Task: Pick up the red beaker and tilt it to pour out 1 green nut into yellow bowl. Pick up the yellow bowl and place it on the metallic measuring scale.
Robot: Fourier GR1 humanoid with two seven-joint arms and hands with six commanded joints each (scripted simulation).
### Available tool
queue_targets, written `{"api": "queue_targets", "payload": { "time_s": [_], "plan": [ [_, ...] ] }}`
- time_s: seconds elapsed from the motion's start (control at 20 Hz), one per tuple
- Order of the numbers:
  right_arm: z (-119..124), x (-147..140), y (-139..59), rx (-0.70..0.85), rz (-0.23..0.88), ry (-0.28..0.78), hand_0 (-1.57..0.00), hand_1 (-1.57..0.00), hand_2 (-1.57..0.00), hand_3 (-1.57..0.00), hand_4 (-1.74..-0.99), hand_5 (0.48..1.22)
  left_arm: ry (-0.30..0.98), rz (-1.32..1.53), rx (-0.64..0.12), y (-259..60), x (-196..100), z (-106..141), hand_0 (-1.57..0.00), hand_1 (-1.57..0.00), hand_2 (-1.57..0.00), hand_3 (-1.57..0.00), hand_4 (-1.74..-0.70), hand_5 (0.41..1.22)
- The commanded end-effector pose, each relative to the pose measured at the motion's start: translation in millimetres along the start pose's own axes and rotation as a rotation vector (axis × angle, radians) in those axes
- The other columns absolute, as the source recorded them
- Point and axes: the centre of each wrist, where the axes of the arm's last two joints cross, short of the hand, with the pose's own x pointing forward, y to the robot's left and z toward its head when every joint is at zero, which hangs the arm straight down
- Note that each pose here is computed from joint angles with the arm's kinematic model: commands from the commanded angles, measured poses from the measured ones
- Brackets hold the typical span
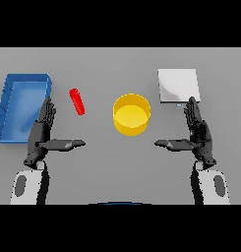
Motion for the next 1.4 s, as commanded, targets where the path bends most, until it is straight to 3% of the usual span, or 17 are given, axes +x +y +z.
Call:
{"api": "queue_targets", "payload": {
  "time_s": [0.0,0.25,0.35,0.6,1.35],
  "plan": [
    [0.2,0.0,-0.8,-0.001,0.000,0.000,0.00,0.00,0.00,0.00,-1.128,0.660,0.001,0.000,0.002,0.8,0.3,-0.9,0.00,0.00,0.00,0.00,-1.09,0.623],
    [4.8,-3.7,-6.3,0.007,0.000,0.006,0.00,0.00,0.00,0.00,-1.128,0.660,0.008,0.001,0.006,6.2,1.3,-10.2,0.00,0.00,0.00,0.00,-1.09,0.623],
    [21.3,0.9,-2.2,0.047,0.213,-0.145,0.00,0.00,0.00,0.00,-1.128,0.663,-0.053,-0.108,-0.027,3.5,0.7,10.5,0.00,0.00,0.00,0.00,-1.09,0.620],
    [29.0,6.3,4.0,0.043,0.311,-0.156,0.00,0.00,0.00,0.00,-1.112,0.659,-0.025,-0.185,-0.032,3.8,9.9,19.3,0.00,0.00,0.00,0.00,-1.10,0.616],
    [27.8,8.6,4.1,0.056,0.244,-0.147,0.00,0.00,0.00,0.00,-1.230,0.666,-0.001,-0.224,-0.045,-19.5,-16.1,-66.8,0.00,0.00,0.00,0.00,-1.16,0.631]
  ]
}}
